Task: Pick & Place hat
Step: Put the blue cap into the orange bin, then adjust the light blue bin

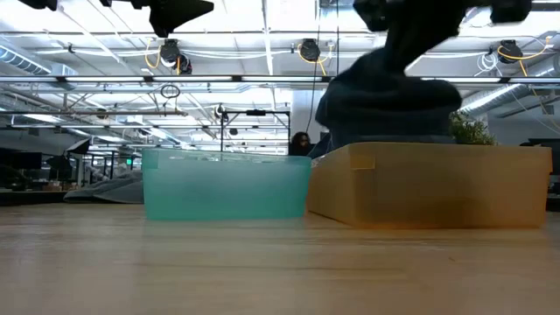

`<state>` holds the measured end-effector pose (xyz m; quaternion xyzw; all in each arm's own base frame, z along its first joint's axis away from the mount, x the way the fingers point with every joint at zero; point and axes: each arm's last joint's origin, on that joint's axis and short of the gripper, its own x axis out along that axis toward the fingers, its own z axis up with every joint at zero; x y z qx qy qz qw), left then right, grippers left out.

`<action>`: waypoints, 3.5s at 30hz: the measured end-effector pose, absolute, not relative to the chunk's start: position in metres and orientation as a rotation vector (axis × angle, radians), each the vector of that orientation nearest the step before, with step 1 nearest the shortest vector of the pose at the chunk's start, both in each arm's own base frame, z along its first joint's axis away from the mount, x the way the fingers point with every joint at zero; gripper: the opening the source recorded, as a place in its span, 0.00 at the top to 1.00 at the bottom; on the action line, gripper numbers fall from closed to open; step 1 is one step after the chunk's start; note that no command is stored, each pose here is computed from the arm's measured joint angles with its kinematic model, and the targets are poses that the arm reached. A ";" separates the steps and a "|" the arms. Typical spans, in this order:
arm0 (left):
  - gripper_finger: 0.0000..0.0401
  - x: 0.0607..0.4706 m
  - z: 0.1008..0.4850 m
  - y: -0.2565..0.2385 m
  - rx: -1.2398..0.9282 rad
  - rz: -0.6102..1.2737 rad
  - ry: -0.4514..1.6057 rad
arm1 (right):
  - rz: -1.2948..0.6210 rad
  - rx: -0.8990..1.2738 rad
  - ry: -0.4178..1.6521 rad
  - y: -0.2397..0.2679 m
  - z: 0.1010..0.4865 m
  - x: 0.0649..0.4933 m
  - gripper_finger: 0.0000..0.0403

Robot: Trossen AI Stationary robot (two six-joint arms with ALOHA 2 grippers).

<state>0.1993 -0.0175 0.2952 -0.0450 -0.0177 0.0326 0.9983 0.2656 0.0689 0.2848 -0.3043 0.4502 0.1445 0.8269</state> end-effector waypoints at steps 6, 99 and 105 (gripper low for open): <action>0.00 0.199 0.293 -0.017 -0.086 0.069 -0.014 | 0.187 -0.738 0.959 0.060 0.263 0.267 0.96; 0.00 0.250 0.246 -0.056 -0.360 -0.213 0.191 | 0.318 -0.104 0.074 0.111 0.252 0.176 1.00; 0.00 0.267 0.233 -0.059 -0.287 0.024 0.497 | 0.319 -0.087 0.095 0.111 0.250 0.176 1.00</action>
